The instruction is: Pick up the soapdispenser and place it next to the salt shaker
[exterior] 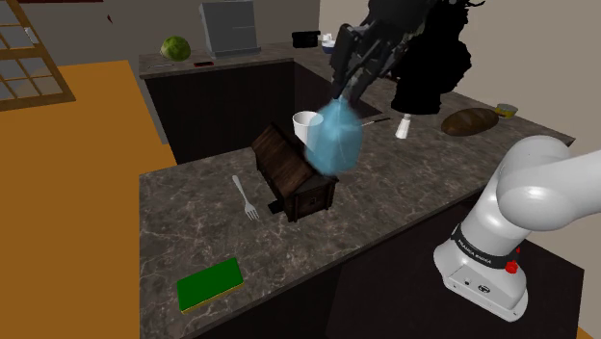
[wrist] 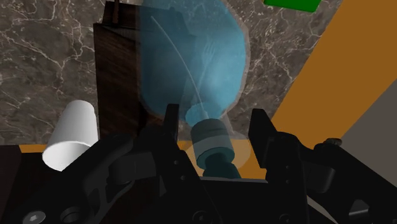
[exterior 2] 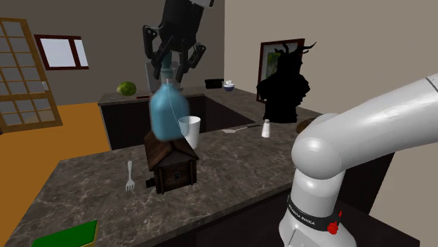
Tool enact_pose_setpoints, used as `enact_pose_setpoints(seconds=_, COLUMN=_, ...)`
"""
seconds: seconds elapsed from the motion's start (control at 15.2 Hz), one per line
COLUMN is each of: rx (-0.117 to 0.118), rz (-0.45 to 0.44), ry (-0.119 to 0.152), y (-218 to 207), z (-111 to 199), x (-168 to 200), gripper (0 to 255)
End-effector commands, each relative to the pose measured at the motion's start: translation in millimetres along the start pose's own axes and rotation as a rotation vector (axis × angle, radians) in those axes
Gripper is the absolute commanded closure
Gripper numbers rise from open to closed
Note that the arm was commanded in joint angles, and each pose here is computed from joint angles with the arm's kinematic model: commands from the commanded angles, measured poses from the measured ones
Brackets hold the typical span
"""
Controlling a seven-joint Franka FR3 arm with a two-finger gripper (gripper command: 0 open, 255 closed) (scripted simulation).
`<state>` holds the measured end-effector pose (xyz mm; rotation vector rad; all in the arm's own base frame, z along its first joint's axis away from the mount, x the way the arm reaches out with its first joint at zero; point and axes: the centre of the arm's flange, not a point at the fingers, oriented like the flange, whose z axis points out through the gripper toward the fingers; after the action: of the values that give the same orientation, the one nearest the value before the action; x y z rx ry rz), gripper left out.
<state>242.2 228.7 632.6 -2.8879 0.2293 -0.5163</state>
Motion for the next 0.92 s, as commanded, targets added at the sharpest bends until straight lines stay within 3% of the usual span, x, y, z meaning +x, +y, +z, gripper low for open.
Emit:
enact_pose_setpoints(seconds=0.0, rx=0.0, rz=0.0, ry=0.0, y=-2, z=-11, x=3, gripper=255)
enact_pose_setpoints(seconds=0.33, rx=0.0, rz=0.0, ry=0.0, y=-7, z=-33, x=11, gripper=255)
enact_pose_setpoints(seconds=0.86, rx=0.0, rz=0.0, ry=0.0, y=94, z=-48, x=39, gripper=255)
